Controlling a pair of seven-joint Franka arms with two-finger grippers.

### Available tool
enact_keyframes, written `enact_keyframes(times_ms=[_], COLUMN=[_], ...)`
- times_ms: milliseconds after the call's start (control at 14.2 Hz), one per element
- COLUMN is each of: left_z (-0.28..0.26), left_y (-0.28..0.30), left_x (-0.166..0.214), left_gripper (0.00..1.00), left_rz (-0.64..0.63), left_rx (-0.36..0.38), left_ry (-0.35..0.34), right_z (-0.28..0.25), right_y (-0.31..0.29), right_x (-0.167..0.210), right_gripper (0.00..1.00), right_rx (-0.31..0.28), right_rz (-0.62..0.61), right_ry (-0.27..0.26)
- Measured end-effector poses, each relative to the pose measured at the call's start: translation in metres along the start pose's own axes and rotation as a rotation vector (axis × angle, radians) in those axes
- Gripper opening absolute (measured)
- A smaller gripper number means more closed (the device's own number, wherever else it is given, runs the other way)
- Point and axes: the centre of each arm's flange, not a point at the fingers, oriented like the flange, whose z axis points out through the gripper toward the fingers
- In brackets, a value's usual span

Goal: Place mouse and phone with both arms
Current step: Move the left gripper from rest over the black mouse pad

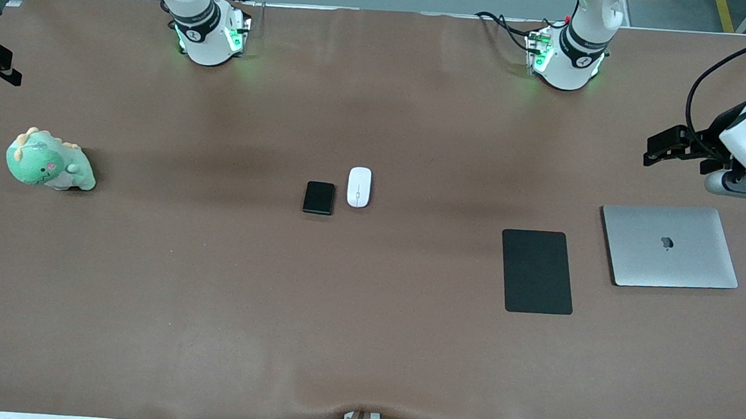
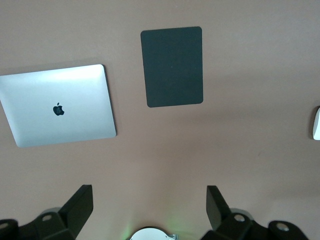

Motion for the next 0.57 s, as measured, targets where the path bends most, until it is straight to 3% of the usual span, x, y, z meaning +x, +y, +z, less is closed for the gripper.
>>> enact_keyframes(times_ms=[212,565], left_z=[0.016,0.039], left_y=[-0.002,-0.009], left_x=[0.012,0.063], left_gripper=[1.00,1.00], left_rz=[-0.021,-0.139], left_rx=[-0.004,-0.029], left_ry=[-0.023,0.053], right_z=[0.000,0.000], right_y=[0.000,0.000], right_x=[0.000,0.000], right_gripper=[1.00,1.00], right_rx=[0.000,0.000], right_rz=[0.000,0.000], right_ry=[0.000,-0.001])
